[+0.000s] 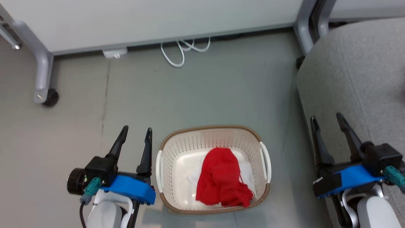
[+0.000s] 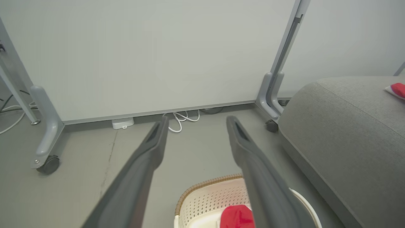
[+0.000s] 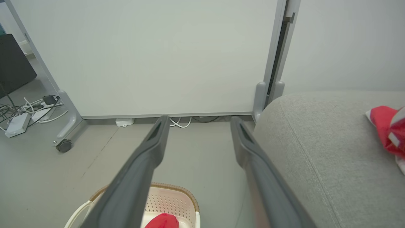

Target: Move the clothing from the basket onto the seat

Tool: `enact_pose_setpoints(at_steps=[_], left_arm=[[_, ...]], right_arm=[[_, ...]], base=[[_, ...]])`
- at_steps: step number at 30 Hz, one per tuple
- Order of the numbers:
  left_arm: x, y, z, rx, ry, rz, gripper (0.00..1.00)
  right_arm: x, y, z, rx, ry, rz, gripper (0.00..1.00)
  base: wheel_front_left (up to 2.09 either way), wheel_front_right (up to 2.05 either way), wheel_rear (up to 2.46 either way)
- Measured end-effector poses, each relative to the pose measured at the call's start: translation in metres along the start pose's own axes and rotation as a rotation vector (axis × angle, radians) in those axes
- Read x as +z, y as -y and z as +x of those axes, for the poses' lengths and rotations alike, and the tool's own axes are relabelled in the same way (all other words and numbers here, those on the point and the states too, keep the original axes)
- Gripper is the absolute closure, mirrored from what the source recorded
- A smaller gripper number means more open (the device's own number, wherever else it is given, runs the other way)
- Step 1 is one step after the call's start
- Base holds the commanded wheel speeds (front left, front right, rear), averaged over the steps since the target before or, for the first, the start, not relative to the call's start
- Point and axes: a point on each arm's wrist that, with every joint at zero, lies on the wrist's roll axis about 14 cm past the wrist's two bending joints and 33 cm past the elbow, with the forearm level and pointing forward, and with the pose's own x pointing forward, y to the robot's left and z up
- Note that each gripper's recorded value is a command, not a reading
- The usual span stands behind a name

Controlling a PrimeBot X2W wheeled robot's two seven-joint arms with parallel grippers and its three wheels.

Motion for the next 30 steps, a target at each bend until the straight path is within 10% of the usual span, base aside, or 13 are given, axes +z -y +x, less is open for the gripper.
enact_pose_setpoints(at_steps=[30], left_arm=[[-0.253, 0.108, 0.082, -0.469, -0.566, -0.073, 0.0]], right_arm=[[-0.107, 0.058, 0.054, -0.095, -0.152, -0.04, 0.0]], base=[[0.0, 0.0, 0.0]])
